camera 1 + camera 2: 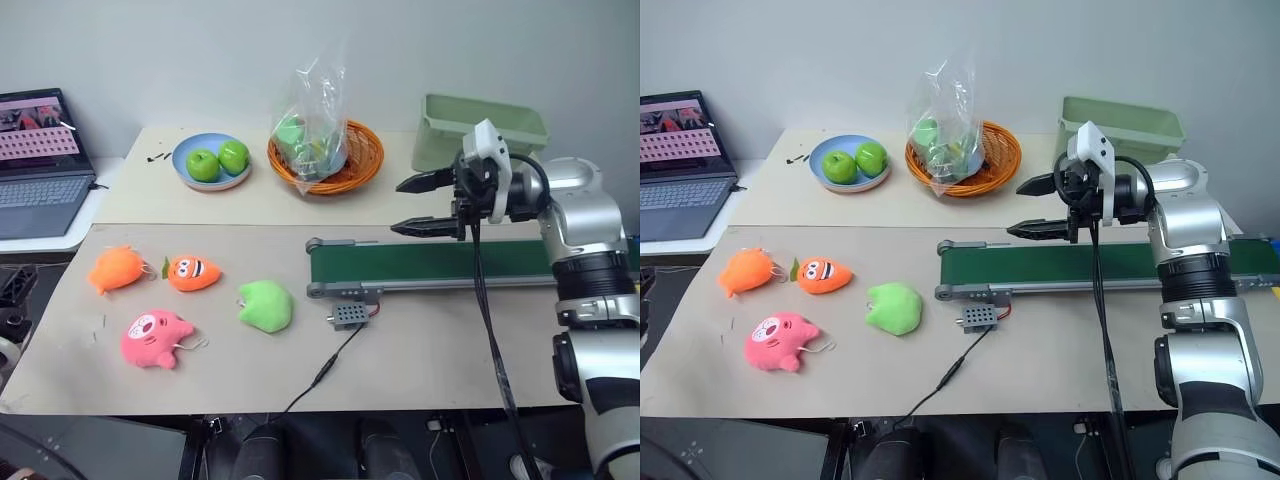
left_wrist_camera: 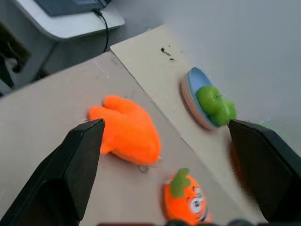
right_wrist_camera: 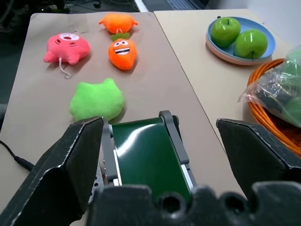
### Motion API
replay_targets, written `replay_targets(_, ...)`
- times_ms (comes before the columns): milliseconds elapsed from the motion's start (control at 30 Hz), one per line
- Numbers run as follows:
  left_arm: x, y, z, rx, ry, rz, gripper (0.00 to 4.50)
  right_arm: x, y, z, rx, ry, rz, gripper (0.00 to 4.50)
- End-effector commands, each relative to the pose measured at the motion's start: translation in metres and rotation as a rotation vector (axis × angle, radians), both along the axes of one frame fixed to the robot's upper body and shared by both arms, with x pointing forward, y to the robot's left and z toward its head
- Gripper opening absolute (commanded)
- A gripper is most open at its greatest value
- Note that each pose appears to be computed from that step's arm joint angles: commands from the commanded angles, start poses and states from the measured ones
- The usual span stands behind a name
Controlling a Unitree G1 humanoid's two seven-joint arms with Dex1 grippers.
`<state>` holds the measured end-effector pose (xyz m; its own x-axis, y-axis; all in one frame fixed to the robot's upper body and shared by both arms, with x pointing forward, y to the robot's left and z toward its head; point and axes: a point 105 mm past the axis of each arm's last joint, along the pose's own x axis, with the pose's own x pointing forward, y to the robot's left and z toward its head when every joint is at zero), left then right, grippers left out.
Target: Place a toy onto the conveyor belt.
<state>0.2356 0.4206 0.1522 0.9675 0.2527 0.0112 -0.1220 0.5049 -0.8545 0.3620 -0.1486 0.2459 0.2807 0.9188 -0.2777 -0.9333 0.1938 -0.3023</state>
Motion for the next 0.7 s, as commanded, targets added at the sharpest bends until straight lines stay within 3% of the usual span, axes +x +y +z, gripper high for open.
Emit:
replay_targets(33, -0.002, 0.011, 0.000, -0.156, -0.097, 0.062, 4.47, -0.004, 0.001, 0.022, 0.001, -0.071, 0.021, 4.50)
replay_targets(333, 0.014, 0.016, -0.061, -0.339, 0.069, 0.115, 4.47, -0.007, -0.002, 0.026, -0.007, -0.072, 0.008, 4.50)
replay_targets(467, 0.029, 0.006, -0.067, -0.342, 0.085, 0.046, 4.47, -0.015, 0.001, 0.033, 0.023, -0.063, 0.045, 4.50)
replay_targets(700, 0.052, -0.001, -0.078, -0.311, 0.121, -0.015, 4.47, -0.053, 0.015, 0.048, 0.095, 0.010, 0.217, 4.50)
